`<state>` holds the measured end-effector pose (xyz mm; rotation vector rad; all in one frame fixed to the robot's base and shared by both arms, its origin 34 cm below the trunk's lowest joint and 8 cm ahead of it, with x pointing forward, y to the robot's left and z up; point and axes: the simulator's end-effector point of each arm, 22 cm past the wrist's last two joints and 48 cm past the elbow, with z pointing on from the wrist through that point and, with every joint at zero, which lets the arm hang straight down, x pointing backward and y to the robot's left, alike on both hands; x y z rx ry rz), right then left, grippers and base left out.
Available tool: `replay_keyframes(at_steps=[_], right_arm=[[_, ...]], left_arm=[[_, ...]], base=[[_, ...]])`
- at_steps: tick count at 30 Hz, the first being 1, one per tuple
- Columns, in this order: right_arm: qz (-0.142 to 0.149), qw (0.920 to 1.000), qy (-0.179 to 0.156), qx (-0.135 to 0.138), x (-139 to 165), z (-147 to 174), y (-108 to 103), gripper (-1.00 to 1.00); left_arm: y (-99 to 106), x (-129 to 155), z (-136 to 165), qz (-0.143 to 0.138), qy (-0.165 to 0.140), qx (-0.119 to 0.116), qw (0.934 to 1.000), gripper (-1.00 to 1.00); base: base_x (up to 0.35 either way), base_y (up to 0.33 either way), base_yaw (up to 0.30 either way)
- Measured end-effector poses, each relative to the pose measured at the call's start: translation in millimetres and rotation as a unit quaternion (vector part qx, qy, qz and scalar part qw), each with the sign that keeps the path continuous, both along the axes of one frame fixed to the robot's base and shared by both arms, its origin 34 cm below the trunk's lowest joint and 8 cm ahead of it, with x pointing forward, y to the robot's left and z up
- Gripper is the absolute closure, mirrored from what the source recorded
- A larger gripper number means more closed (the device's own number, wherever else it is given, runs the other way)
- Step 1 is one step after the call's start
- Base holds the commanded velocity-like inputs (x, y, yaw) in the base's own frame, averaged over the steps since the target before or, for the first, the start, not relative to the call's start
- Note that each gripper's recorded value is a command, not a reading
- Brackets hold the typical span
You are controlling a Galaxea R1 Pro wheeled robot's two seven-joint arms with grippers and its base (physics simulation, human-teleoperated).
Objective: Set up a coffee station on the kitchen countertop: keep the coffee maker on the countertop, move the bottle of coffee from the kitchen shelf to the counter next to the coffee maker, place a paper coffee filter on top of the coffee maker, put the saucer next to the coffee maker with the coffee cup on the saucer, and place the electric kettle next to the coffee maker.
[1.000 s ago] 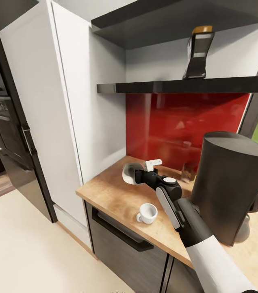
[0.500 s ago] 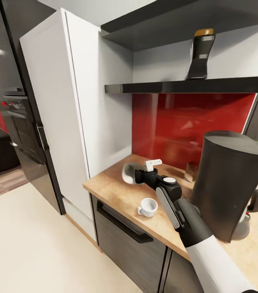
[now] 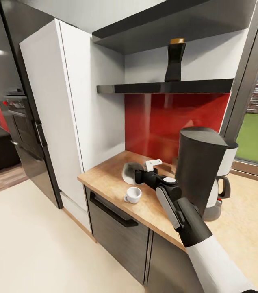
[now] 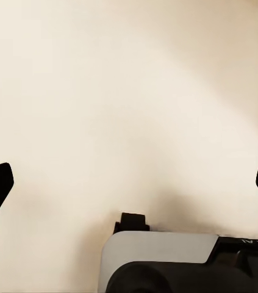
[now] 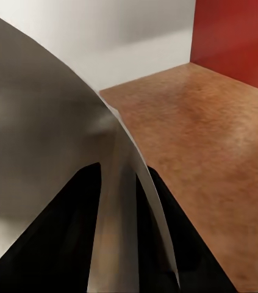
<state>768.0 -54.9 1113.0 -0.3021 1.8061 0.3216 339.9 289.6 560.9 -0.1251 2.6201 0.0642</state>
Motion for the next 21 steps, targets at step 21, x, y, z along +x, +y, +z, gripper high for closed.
replay_keyframes(at_steps=[21], right_arm=[[0.000,1.0000,0.000,0.000,0.1,-0.2,-0.3,1.00]], left_arm=[[0.3,-0.1,0.0,0.001,0.000,0.000,1.0000,-1.00]], base=[[-0.204,-0.100,0.000]])
